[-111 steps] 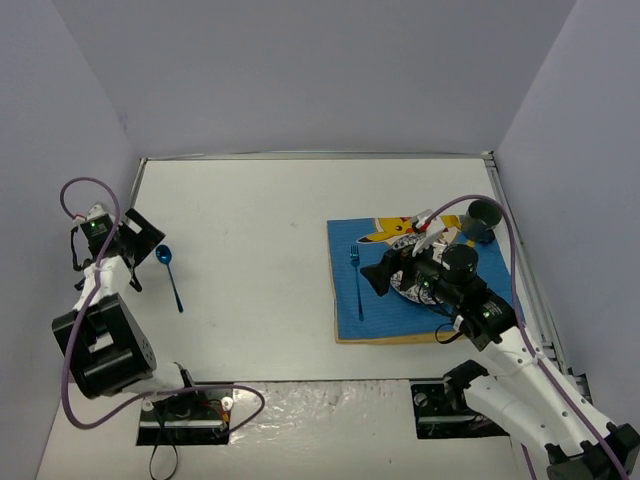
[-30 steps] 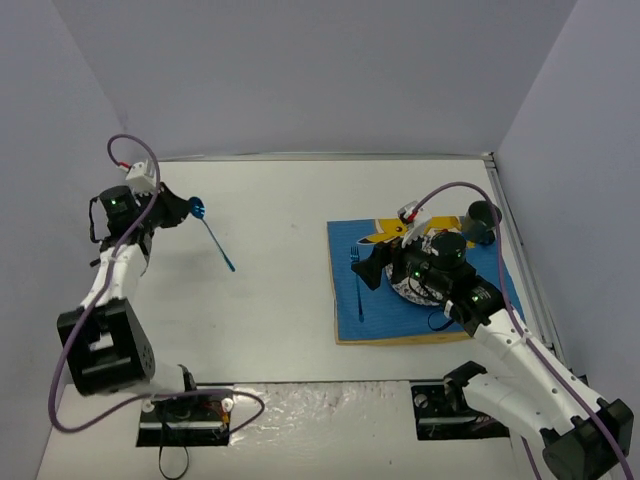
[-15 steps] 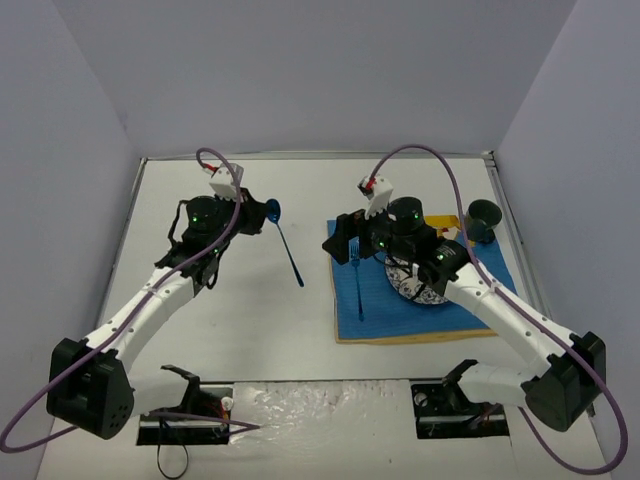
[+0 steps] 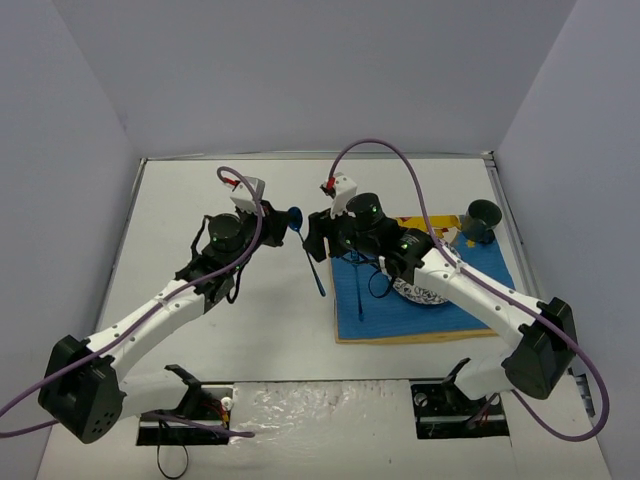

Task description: Set the dinner table for one person

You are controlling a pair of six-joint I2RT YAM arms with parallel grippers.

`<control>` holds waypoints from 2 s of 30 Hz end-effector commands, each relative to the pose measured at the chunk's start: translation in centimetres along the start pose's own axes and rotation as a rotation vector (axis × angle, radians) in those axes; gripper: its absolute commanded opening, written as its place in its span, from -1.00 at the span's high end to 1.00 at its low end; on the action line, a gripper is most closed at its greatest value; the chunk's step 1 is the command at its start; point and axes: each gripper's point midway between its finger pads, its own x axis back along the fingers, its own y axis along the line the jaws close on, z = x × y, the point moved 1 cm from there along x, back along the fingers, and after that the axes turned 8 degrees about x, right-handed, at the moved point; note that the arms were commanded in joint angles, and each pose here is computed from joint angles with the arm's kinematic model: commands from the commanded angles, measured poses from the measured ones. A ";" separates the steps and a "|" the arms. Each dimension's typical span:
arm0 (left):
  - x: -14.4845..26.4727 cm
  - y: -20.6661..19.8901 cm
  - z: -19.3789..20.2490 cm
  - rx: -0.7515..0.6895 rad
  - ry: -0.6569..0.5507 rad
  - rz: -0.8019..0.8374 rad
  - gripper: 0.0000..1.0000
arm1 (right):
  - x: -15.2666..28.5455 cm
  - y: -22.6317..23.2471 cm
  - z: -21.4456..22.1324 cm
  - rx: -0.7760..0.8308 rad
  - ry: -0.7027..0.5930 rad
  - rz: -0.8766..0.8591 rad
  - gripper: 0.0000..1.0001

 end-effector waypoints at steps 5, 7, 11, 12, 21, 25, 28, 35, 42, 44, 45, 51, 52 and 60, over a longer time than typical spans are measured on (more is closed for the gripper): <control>0.6 -3.9 -4.4 -0.014 -0.174 0.104 1.00 | -0.9 1.1 -3.1 0.030 -0.071 0.019 0.16; 0.7 -3.9 -4.5 -0.012 -0.176 0.104 1.00 | -1.2 1.1 -3.1 0.032 -0.069 0.021 0.23; 0.9 -4.1 -4.6 -0.016 -0.181 0.108 1.00 | -1.6 0.9 -2.7 0.034 -0.058 0.033 0.43; 0.9 -4.1 -4.6 -0.018 -0.179 0.107 1.00 | -1.6 0.9 -2.7 0.038 -0.058 0.037 0.47; 0.7 -4.1 -4.0 -0.017 -0.162 0.116 1.00 | -1.3 0.1 -3.3 0.059 -0.077 0.081 0.89; 0.4 -3.9 -3.4 -0.024 -0.141 0.116 1.00 | -0.8 0.0 -2.9 0.065 -0.058 0.088 0.98; 0.2 -3.8 -2.8 -0.019 -0.117 0.111 0.78 | -0.6 -0.4 -2.6 0.074 -0.051 0.106 1.00; 1.1 -3.3 -3.5 -0.007 -0.105 0.053 -0.18 | 0.1 -3.0 -0.4 0.084 -0.011 0.209 1.00; 3.4 -1.3 -4.6 -0.011 -0.101 -0.078 -0.69 | 1.8 -9.0 3.1 0.039 0.055 0.328 1.00; 4.4 -0.7 -4.8 -0.015 -0.092 -0.109 -0.78 | 2.8 -11.1 3.9 0.027 0.071 0.368 1.00; 4.9 -0.5 -4.9 -0.016 -0.085 -0.122 -0.81 | 3.4 -12.1 4.2 0.029 0.078 0.389 1.00; 8.7 1.9 -5.2 -0.056 0.051 -0.231 -0.88 | 7.0 -17.1 5.9 0.022 0.134 0.519 1.00; 9.2 2.2 -5.2 -0.059 0.077 -0.246 -0.88 | 7.7 -18.1 6.1 0.014 0.144 0.546 1.00; 12.6 5.8 -2.9 -0.078 0.283 -0.308 -0.89 | 10.8 -23.8 8.4 0.032 0.247 0.695 1.00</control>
